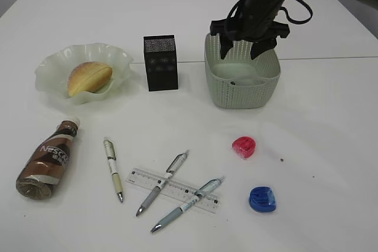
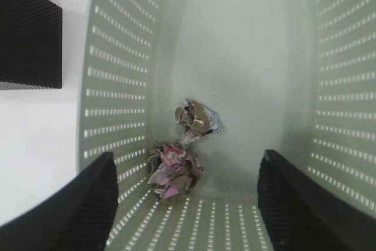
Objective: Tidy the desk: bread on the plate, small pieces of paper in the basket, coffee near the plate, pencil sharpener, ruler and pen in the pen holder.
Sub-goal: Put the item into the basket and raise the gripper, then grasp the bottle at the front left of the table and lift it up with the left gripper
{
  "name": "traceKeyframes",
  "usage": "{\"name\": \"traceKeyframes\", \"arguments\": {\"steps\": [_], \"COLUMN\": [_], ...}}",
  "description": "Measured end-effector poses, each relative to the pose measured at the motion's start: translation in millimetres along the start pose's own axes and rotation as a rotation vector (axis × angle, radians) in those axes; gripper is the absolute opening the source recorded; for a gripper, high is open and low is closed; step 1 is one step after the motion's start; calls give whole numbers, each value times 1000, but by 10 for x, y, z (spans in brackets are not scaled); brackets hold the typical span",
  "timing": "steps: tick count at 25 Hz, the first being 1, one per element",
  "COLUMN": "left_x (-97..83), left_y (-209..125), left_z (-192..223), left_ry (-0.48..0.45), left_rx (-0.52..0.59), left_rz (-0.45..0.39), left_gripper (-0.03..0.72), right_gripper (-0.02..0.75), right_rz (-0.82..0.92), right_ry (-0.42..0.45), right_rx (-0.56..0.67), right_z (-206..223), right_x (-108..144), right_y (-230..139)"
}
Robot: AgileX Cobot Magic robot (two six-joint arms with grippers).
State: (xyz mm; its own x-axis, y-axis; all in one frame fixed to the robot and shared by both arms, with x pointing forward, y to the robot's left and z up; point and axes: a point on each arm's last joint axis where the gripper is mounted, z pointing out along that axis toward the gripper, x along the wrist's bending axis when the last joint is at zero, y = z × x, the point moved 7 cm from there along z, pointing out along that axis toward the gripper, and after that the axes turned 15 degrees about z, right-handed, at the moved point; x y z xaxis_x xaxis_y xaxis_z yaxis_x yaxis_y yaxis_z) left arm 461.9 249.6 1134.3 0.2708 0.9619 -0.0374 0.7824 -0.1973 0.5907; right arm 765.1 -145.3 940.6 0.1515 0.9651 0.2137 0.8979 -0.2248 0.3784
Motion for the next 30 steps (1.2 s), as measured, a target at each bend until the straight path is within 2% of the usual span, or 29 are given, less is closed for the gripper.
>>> {"name": "traceKeyframes", "arguments": {"steps": [5,9,18,23,30], "left_x": [0,-19,-44,6,195], "left_y": [0,2,15,44,7], "left_z": [0,0,60,346,1078], "left_ry": [0,-12,-33,-26,26], "left_rx": [0,-1,15,104,326], "left_rz": [0,-4,-12,-18,7], "left_gripper": [433,433,433,434,440], "right_gripper": [557,557,559,559,561], "right_rz": [1,-11,-53,-83,-81], "right_ry": [-3,-22,2,-4,8], "right_rx": [9,35,-20,-7,46], "right_z": [-65,-339,-788,-1033,-1463], "right_x": [-1,-21,22,-43,-185], "right_y": [-10,-40,40,-93,-499]}}
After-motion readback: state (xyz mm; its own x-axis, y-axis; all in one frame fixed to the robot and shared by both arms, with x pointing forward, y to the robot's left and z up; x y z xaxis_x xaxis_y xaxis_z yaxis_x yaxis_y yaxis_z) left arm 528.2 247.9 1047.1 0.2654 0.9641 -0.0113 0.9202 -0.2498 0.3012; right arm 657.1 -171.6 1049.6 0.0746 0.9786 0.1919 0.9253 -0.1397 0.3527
